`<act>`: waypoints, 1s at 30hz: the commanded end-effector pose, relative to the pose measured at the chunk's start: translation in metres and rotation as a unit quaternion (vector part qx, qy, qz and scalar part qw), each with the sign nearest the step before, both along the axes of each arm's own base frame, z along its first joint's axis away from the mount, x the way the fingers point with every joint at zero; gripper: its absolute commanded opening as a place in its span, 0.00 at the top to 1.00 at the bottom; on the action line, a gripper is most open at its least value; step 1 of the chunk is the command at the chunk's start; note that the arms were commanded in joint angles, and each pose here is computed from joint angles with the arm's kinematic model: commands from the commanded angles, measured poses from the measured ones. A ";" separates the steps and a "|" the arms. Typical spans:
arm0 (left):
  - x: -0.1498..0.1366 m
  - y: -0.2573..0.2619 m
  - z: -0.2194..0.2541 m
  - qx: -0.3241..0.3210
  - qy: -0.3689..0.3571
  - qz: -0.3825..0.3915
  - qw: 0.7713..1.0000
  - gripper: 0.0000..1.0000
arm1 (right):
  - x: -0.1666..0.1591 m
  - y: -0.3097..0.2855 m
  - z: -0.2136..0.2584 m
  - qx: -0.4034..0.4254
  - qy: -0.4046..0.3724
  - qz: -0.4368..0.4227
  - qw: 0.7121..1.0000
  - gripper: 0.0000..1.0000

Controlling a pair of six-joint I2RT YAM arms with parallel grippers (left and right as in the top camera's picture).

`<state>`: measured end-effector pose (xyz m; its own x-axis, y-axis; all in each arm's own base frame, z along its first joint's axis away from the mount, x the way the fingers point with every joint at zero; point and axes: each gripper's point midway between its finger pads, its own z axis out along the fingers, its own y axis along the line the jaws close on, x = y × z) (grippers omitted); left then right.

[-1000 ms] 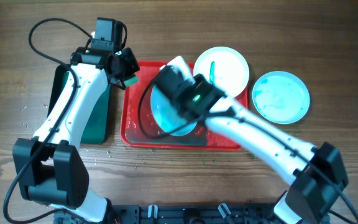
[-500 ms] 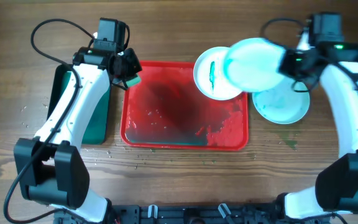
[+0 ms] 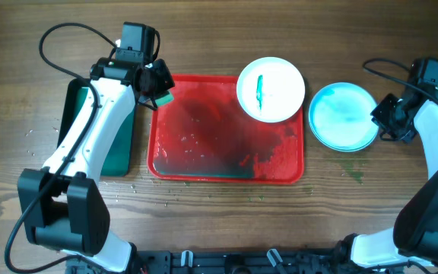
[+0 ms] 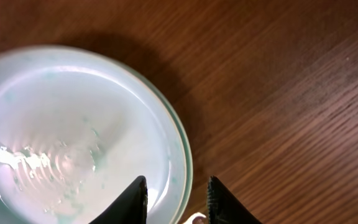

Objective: Clean dirty plates on tray and stack at the side

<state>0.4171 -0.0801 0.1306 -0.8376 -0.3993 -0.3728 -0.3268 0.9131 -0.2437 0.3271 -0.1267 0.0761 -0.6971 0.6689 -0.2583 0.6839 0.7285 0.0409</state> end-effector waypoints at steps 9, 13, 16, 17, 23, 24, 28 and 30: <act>0.001 0.000 -0.004 0.001 0.002 0.008 1.000 0.96 | 0.066 0.123 0.040 0.111 -0.116 0.227 0.961 0.59; 0.001 0.000 -0.004 0.002 0.004 0.008 1.000 0.96 | 0.077 0.155 0.023 0.074 -0.098 0.230 0.965 0.59; 0.001 0.000 -0.004 0.002 0.004 0.008 1.000 0.96 | 0.091 0.168 0.001 0.038 -0.092 0.247 0.964 0.59; 0.001 0.000 -0.004 0.002 0.004 0.008 1.000 0.96 | 0.097 0.171 -0.006 0.029 -0.094 0.259 0.961 0.59; 0.001 0.000 -0.004 0.002 0.004 0.008 1.000 0.96 | 0.118 0.180 -0.040 0.006 -0.097 0.328 0.940 0.60; 0.001 0.000 -0.004 0.002 0.004 0.008 1.000 0.96 | 0.120 0.180 -0.045 0.003 -0.096 0.337 0.937 0.60; 0.000 0.000 -0.004 0.002 0.004 0.008 1.000 0.96 | 0.122 0.181 -0.053 -0.003 -0.092 0.360 0.928 0.68; 0.001 0.000 -0.004 0.002 0.004 0.008 1.000 0.96 | 0.121 0.183 -0.055 0.002 -0.092 0.365 0.927 0.73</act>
<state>0.4168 -0.0800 0.1301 -0.8384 -0.3988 -0.3715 -0.3269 0.9134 -0.2426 0.4433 0.0544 0.0249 -0.9077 0.1003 -0.4074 0.0470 0.9892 0.1388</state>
